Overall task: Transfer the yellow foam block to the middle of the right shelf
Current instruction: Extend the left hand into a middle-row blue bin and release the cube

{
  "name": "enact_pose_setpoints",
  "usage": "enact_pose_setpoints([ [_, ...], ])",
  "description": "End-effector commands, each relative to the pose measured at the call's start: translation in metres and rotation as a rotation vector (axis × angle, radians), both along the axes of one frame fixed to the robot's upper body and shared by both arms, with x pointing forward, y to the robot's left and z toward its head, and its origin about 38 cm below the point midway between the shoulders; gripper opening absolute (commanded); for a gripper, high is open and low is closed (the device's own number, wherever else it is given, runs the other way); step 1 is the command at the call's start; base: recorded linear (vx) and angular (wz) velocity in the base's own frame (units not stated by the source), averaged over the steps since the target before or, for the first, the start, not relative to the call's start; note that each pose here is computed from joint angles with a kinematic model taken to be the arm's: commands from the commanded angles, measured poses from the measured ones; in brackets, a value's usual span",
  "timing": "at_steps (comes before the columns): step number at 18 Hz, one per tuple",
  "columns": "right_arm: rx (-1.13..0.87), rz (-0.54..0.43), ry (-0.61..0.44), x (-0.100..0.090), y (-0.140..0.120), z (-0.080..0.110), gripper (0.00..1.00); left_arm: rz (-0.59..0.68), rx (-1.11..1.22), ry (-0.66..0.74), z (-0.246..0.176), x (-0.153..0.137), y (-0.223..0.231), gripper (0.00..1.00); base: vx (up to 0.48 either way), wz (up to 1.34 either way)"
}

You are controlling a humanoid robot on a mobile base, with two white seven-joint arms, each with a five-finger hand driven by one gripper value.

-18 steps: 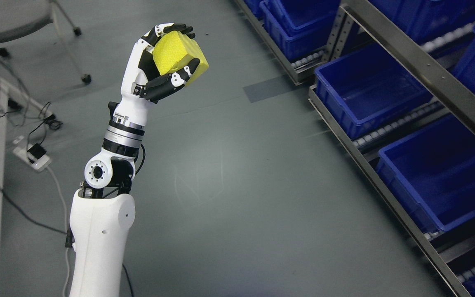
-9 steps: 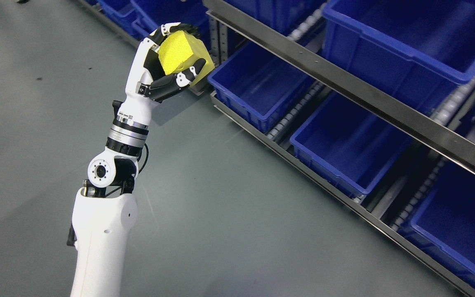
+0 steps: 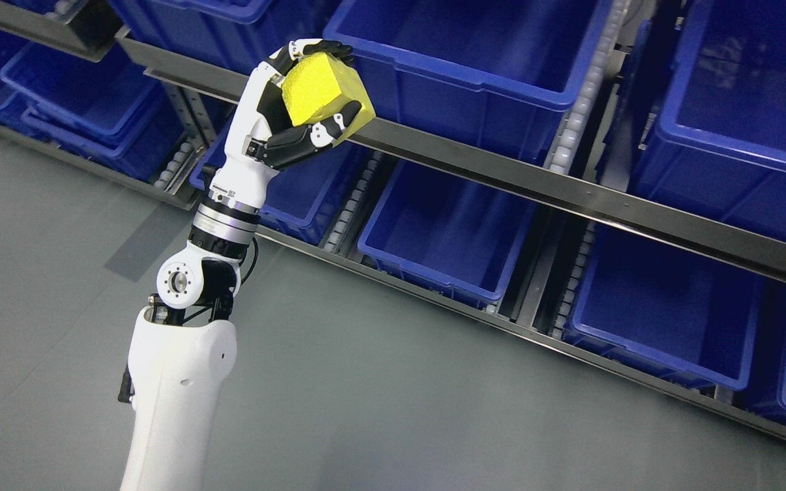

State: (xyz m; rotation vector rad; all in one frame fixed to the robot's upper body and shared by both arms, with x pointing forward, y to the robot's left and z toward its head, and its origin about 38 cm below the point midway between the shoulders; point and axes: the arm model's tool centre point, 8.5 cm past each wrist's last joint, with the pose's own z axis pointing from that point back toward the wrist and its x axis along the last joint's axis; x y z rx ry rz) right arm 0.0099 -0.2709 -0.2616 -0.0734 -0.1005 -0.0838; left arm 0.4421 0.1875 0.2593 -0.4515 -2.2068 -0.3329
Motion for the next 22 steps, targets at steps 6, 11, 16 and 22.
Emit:
enact_pose_setpoints([
  [6, -0.019, 0.002, -0.020, 0.007, -0.012, 0.001, 1.00, -0.090, 0.052, -0.033, 0.007, -0.011, -0.031, 0.29, 0.097, -0.55],
  [11, -0.019, 0.002, -0.020, 0.007, -0.012, 0.001, 1.00, -0.107, 0.060, -0.087, 0.043, -0.016, -0.036, 0.29, 0.083, -0.34],
  [16, -0.019, 0.002, -0.020, 0.007, -0.012, 0.001, 1.00, 0.032, 0.122, 0.064, 0.102, 0.019, -0.018, 0.29, 0.049, -0.14],
  [22, -0.019, 0.002, -0.020, 0.007, -0.012, 0.001, 1.00, 0.278, 0.096, 0.429, 0.111, 0.114, 0.047, 0.31, 0.001, 0.02],
])
